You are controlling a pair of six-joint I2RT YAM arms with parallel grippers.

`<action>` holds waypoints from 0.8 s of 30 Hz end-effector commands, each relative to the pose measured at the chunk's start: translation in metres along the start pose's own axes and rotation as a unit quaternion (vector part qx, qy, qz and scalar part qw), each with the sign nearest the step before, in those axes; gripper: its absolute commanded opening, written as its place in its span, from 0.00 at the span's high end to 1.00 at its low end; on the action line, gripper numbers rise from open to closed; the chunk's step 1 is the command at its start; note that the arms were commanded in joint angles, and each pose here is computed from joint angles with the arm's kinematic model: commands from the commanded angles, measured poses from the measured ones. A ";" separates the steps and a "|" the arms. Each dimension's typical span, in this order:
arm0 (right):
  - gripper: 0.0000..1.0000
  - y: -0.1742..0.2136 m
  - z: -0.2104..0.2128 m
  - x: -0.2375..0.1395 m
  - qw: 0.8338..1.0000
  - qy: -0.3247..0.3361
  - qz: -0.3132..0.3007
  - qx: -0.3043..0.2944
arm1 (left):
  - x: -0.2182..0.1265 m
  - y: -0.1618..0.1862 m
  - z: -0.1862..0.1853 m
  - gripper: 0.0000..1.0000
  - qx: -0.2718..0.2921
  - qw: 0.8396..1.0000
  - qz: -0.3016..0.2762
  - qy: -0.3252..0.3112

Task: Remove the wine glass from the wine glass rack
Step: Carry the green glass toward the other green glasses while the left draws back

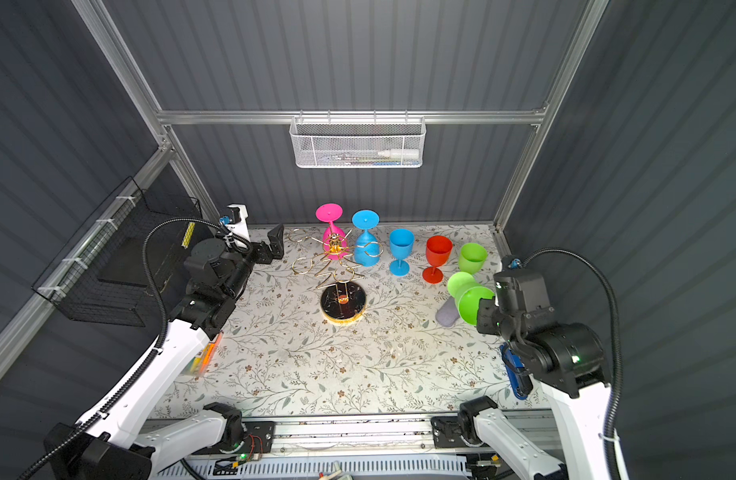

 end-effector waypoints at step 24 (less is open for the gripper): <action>1.00 0.008 -0.064 0.118 0.977 0.036 0.186 0.102 | -0.052 -0.006 0.026 0.00 0.075 0.995 -0.036 -0.050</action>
Point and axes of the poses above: each gripper's point midway between its finger pads, its own x axis out along the fingers, its own z axis along the line the jaws close on, y = z × x, the point moved 1 cm from there along -x, back along the fingers, and after that the axes turned 11 degrees about -x, right-handed, at the moved point
